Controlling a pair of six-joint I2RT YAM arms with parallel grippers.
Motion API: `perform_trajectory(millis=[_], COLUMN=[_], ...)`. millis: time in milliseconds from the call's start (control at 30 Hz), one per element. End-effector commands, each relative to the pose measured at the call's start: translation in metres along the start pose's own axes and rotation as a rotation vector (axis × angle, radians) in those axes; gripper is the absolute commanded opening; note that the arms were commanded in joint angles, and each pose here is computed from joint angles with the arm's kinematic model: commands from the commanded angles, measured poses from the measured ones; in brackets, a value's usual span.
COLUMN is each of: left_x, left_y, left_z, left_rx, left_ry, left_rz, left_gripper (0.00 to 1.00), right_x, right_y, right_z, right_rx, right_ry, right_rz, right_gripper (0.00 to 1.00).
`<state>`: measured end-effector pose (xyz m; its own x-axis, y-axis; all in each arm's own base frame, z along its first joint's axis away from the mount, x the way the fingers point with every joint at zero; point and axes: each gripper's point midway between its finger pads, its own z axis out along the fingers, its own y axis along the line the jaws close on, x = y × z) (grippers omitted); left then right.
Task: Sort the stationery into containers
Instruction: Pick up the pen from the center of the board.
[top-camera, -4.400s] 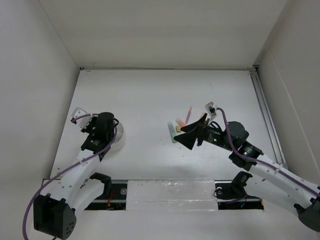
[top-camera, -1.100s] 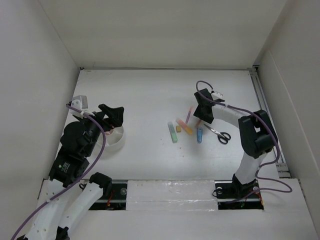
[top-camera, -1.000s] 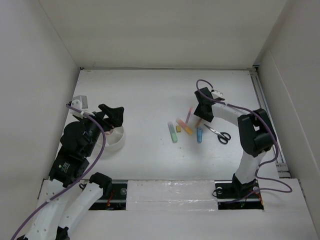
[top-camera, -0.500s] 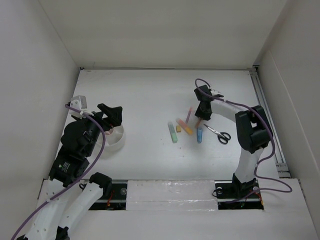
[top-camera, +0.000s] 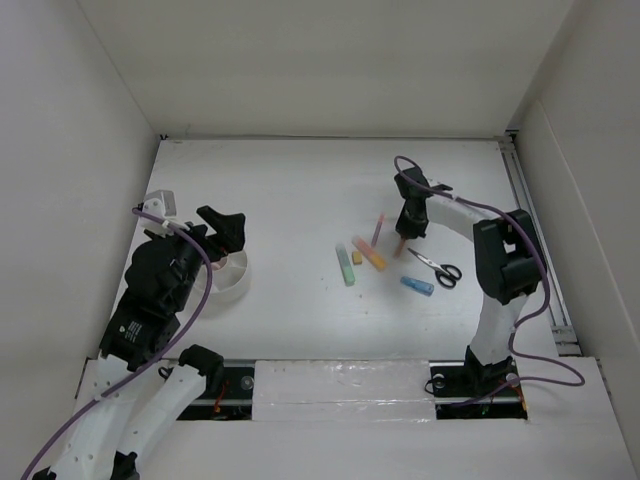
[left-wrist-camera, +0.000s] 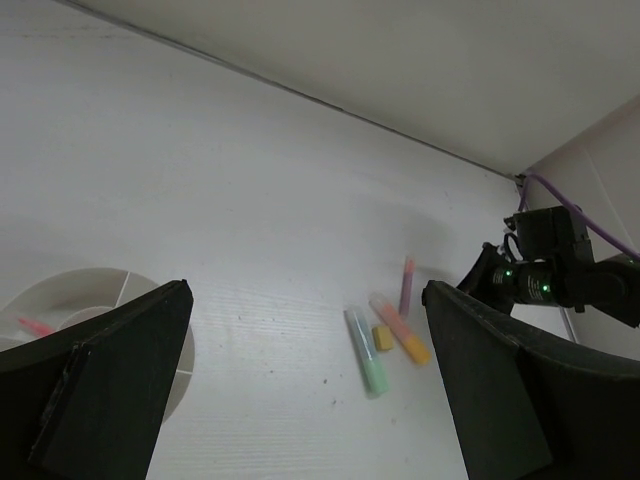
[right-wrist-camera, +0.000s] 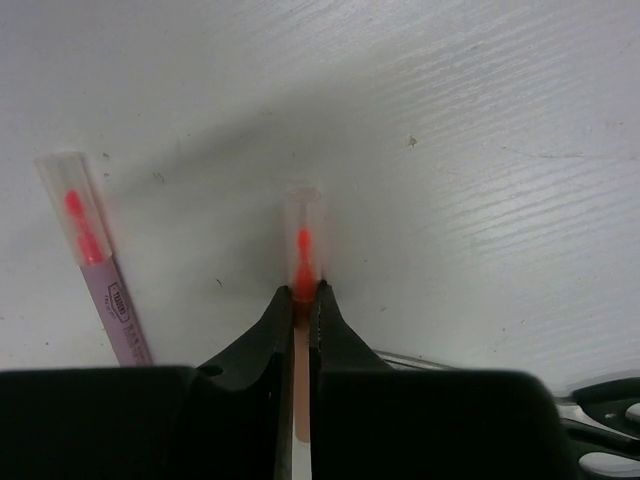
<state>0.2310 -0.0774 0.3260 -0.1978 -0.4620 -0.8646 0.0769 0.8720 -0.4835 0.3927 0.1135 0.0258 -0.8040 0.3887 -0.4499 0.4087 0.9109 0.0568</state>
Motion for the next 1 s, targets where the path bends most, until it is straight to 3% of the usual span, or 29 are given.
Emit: perform_trajectory(millis=[0,133,267,433,467,667,967], left_x=[-0.015,-0.012,-0.001,0.022,0.031,0.057,0.052], left_y=[-0.008,-0.018,-0.048,-0.105,-0.117,-0.140,-0.152], left_z=[-0.002,0.000,0.004,0.001,-0.010,-0.018,-0.033], left_rx=[0.014,0.067,0.218,0.549,0.650,0.871,0.985], left_ry=[-0.029,-0.010,0.061,0.183,0.229,0.315,0.305], left_rz=[-0.004,-0.005,-0.004,0.009,0.004,-0.050,-0.054], left_gripper=[1.00,1.00,1.00,1.00,1.00,1.00,1.00], right_x=[-0.008,-0.017,-0.044,-0.062,-0.052,-0.028,0.040], right_y=[0.002,0.013,0.048,0.099,0.114,0.141,0.145], right_z=[-0.002,-0.006,-0.042,-0.143,-0.166,-0.300,-0.409], right_rx=[-0.028,-0.102,-0.313,-0.624,-0.700,-1.129,-1.604], right_ry=[0.013,-0.046,-0.169,-0.326,-0.337,-0.478,-0.504], right_rz=[-0.016,0.007,0.030,-0.030,-0.081,-0.137,-0.216], right_gripper=[0.00,0.00,0.00,0.00,0.00,0.00,0.00])
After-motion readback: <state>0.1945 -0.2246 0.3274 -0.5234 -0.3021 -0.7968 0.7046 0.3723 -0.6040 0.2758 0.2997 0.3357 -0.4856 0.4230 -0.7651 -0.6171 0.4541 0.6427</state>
